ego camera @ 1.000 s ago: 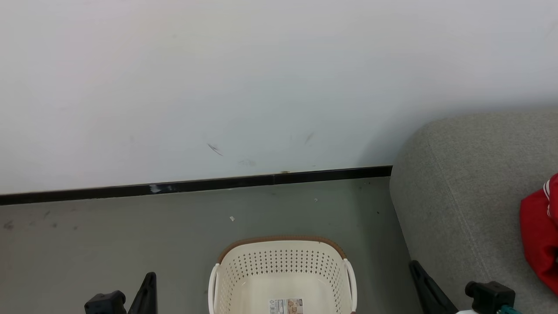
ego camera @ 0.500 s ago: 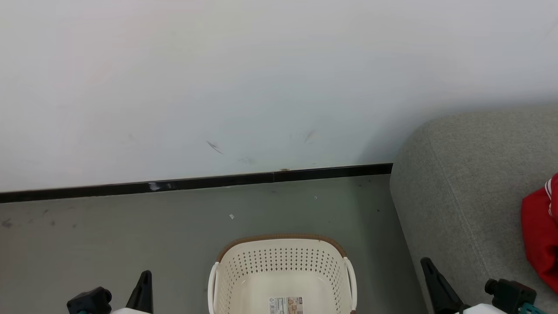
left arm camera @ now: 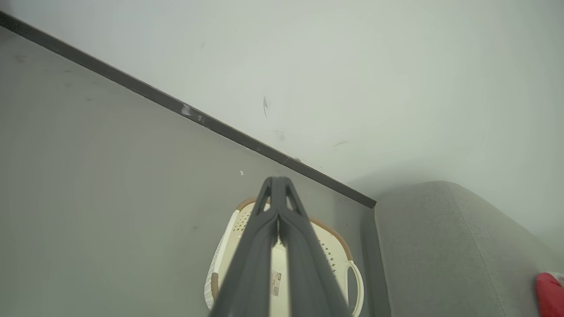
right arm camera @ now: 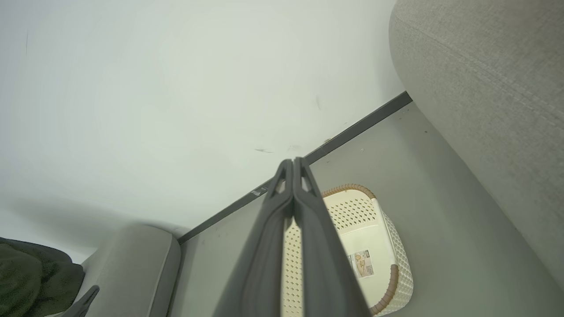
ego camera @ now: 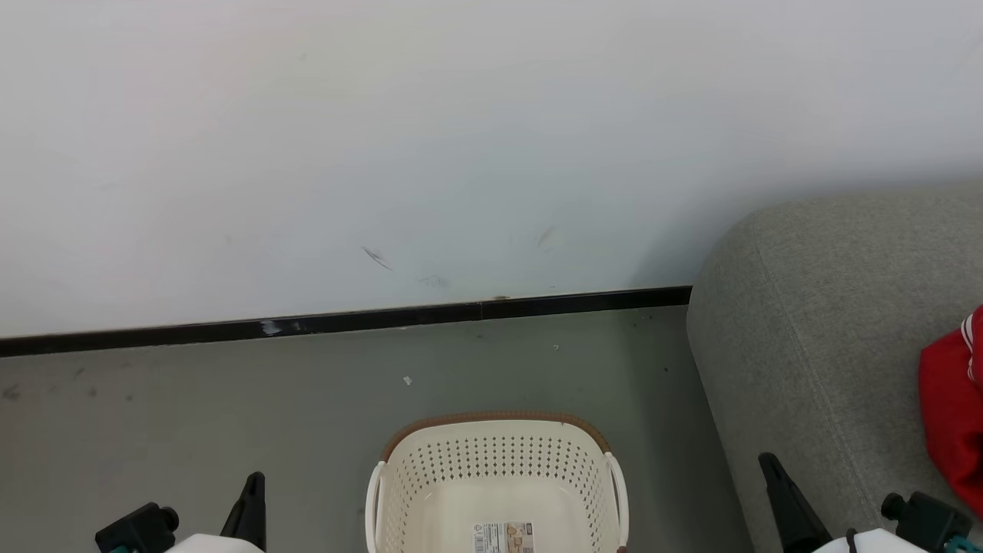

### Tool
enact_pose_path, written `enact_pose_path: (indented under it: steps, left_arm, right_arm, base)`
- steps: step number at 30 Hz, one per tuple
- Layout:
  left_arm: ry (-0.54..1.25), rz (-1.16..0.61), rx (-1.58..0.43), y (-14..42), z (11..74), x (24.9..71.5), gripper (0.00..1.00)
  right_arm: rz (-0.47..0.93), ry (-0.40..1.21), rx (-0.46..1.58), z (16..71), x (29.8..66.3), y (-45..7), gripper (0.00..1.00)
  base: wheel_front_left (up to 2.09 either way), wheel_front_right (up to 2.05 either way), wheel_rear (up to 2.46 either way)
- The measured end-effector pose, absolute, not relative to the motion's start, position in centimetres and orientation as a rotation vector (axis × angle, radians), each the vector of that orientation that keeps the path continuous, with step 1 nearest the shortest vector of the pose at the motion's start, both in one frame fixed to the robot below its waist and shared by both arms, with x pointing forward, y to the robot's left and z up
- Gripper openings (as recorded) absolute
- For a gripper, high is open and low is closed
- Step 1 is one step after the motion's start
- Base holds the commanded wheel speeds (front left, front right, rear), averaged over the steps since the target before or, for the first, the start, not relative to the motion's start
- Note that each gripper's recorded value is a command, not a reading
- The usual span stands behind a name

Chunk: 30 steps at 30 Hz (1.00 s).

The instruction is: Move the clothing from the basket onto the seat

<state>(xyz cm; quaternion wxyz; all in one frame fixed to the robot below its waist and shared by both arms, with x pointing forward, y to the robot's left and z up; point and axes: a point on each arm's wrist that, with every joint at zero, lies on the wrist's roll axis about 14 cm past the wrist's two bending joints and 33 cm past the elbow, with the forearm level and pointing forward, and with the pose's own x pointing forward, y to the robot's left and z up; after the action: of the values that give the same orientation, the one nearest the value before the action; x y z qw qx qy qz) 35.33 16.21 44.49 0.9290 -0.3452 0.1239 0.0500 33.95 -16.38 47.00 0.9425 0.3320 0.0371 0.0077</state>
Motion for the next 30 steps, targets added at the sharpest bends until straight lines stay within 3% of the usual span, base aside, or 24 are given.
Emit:
enact_pose_path:
  steps: [30]
  left_arm:
    - [0.251,0.112,-1.092,17.0,45.0,35.7,0.0]
  right_arm:
    - [-0.047,0.067,1.066,47.6,35.6,-18.3,0.0]
  base:
    - [0.0,0.0,0.0]
